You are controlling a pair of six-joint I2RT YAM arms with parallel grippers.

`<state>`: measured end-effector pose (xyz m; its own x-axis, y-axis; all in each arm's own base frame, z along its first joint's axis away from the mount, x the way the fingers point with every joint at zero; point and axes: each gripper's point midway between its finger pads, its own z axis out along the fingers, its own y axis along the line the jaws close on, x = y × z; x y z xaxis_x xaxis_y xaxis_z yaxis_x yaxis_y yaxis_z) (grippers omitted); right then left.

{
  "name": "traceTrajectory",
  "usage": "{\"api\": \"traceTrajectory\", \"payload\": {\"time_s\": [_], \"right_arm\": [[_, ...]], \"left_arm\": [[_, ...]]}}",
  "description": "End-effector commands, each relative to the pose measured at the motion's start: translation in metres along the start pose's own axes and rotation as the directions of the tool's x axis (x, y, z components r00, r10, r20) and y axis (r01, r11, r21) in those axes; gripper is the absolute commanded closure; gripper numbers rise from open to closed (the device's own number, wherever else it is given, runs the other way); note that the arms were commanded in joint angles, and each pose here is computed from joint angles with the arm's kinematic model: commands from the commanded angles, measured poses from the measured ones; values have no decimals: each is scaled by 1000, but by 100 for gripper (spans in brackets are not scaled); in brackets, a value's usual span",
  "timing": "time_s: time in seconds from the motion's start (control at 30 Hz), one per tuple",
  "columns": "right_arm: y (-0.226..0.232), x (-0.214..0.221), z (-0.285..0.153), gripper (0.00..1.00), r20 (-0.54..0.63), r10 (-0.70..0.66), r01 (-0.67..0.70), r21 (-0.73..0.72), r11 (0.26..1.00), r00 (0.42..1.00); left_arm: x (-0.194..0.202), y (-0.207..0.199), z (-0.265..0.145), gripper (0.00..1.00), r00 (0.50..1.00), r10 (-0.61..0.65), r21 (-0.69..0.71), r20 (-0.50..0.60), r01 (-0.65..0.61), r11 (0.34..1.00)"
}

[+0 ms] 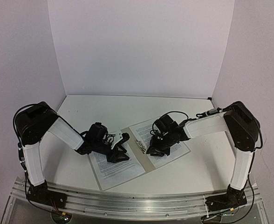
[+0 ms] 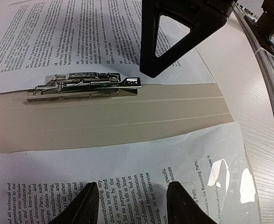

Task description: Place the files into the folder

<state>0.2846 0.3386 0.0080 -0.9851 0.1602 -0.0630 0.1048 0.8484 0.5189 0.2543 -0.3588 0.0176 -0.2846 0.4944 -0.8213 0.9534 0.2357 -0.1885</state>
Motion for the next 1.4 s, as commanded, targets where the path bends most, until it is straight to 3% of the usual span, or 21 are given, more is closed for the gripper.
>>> {"api": "traceTrajectory", "payload": {"time_s": [0.0, 0.23, 0.37, 0.47, 0.63, 0.7, 0.8, 0.87, 0.93, 1.03, 1.13, 1.23, 1.3, 1.37], "right_arm": [[-29, 1, -22, 73, -8, 40, -39, 129, 991, 999], [-65, -68, -68, 60, 138, 10, -42, 231, 972, 990], [-122, -84, -75, 46, 124, -18, -35, 405, 914, 992], [-152, -95, -73, 42, 102, -44, -11, 483, 876, 994], [-155, -116, -67, 37, 85, -76, 25, 487, 873, 994], [-150, -118, -63, 34, 63, -71, 35, 452, 891, 995], [-150, -116, -57, 33, 28, -59, 42, 410, 911, 998], [-149, -116, -53, 33, 14, -68, 57, 398, 916, 998], [-145, -111, -48, 35, -13, -62, 62, 369, 927, 998], [-150, -96, -42, 37, -54, -37, 54, 349, 936, 998], [-157, -77, -42, 38, -87, -3, 34, 345, 938, 996], [-166, -53, -48, 39, -115, 41, 1, 346, 938, 993], [-171, -33, -52, 41, -137, 78, -27, 338, 941, 988], [-172, -13, -55, 44, -162, 108, -51, 322, 945, 981]], "left_arm": [[45, -12, -3, 50, 981, -99, 22, -165, 104, 994], [27, -16, -2, 45, 988, -40, 76, -150, 52, 996], [6, -15, -1, 38, 990, 29, 103, -135, -15, 995], [-18, -17, -2, 32, 990, 97, 143, -103, -82, 986], [-67, -18, -16, 27, 983, 175, 177, -52, -163, 970], [-78, -5, -29, 27, 991, 97, 153, -95, -82, 985], [-80, 45, -61, 27, 960, -216, 35, -176, 225, 974], [-68, 83, -90, 27, 860, -475, -102, -187, 464, 880], [-46, 108, -121, 25, 681, -716, -222, -153, 682, 696], [-8, 126, -164, 19, 426, -904, -304, -48, 855, 419], [24, 129, -189, 8, 290, -957, -371, 28, 892, 259], [60, 113, -196, 3, 145, -989, -378, 33, 918, 122], [80, 100, -193, 3, 62, -998, -371, 24, 928, 49], [87, 91, -184, 3, 22, -1000, -329, 8, 944, 19]]}}
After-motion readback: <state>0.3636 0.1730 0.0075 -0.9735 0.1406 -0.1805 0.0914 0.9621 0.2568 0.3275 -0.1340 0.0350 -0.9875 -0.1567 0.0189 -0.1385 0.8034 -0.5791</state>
